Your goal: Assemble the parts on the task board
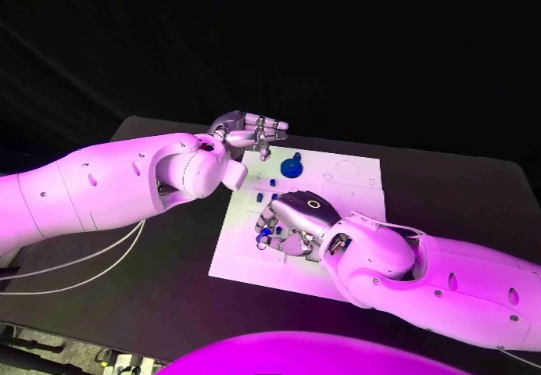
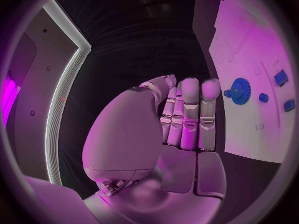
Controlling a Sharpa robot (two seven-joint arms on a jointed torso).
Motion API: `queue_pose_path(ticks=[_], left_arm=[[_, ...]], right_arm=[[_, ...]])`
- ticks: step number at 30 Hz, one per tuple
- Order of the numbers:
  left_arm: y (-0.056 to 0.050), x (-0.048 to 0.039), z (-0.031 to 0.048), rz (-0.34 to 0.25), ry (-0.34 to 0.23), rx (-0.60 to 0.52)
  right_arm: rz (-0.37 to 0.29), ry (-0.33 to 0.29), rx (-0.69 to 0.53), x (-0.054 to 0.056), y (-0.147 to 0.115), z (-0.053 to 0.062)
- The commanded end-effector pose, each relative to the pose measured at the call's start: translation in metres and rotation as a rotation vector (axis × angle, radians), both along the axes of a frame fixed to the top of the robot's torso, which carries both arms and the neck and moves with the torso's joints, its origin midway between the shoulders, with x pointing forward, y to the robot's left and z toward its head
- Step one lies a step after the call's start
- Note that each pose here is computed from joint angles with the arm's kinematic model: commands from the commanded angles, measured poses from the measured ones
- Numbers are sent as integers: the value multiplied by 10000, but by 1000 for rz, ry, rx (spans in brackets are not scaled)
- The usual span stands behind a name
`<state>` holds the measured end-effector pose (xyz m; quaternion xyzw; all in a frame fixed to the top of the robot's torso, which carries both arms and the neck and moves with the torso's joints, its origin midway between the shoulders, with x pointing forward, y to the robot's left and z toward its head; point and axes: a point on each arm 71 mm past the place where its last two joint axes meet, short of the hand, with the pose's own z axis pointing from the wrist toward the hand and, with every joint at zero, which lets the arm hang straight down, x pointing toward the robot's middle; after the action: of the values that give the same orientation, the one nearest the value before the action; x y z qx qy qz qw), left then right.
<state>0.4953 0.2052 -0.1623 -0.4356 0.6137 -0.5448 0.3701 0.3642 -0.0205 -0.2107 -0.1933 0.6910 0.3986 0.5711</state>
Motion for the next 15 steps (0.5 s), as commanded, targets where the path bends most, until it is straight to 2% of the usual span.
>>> queue_pose_path(ticks=[1,15], left_arm=[[-29,-7,10,-20,-3,-12],[-44,-5,6,-25,0,-13]], right_arm=[[22,10,-41,6,8,-76],[4,-1,-81,69,-4,-179]])
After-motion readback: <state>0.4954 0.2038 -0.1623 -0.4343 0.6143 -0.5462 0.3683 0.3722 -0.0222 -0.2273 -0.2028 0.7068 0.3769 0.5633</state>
